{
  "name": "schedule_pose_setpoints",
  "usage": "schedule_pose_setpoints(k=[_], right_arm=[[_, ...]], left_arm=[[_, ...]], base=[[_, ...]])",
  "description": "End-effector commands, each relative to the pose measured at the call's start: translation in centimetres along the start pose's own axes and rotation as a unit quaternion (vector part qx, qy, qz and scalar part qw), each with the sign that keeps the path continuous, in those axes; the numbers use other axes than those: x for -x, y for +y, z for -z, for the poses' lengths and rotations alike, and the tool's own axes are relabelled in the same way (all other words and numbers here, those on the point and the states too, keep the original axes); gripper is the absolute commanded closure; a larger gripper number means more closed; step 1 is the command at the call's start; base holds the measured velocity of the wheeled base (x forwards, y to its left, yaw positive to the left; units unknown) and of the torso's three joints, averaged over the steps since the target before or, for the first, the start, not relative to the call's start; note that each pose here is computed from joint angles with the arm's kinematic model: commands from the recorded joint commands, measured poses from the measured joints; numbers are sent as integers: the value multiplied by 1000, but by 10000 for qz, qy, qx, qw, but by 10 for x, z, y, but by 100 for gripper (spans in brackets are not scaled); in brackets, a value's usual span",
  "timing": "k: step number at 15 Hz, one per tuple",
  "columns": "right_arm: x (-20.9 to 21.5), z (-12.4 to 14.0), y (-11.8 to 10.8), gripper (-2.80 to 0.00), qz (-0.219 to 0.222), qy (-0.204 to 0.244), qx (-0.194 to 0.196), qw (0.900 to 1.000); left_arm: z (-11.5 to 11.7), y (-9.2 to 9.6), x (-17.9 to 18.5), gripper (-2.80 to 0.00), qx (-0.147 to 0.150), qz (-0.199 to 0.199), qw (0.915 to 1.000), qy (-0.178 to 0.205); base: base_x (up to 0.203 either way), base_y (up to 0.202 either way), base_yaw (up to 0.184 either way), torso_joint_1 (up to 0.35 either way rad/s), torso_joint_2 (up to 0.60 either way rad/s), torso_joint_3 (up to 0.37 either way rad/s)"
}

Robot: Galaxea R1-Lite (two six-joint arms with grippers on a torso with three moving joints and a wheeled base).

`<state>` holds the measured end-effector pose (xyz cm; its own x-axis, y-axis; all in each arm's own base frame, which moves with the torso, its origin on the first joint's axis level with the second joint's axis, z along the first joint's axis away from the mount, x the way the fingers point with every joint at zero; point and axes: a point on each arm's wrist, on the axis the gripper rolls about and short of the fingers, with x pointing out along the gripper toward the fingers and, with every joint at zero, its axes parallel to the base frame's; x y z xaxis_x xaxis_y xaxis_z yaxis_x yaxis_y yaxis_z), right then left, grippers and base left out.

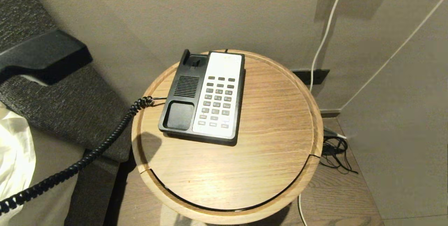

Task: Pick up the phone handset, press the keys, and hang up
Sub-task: Dial the number

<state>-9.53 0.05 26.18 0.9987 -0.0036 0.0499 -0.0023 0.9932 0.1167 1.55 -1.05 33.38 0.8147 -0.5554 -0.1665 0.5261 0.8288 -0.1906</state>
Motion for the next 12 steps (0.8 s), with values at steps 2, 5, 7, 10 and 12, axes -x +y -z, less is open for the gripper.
schedule_pose_setpoints(k=[2,5,7,10,12], right_arm=[[-105,-80,10,0,30,1592,-305,9868],[-201,-90,18,0,-231,2690,-488,9616],[-243,-79,40,0,-761,3316,-627,9382],[-271,-66,90,0,-1479,3844,-1249,9026],[-275,-59,127,0,-2002,4025,-1400,8822]], left_arm=[[3,0,3,0,199,25,9998,-16],[-2,-1,-5,0,429,105,9990,-72],[6,1,-10,0,577,172,9981,114],[13,2,-14,0,845,125,9960,261],[16,3,-18,0,877,103,9954,363]], base=[[0,0,0,0,0,0],[0,0,0,0,0,0],[0,0,0,0,0,0],[0,0,0,0,0,0],[0,0,0,0,0,0]])
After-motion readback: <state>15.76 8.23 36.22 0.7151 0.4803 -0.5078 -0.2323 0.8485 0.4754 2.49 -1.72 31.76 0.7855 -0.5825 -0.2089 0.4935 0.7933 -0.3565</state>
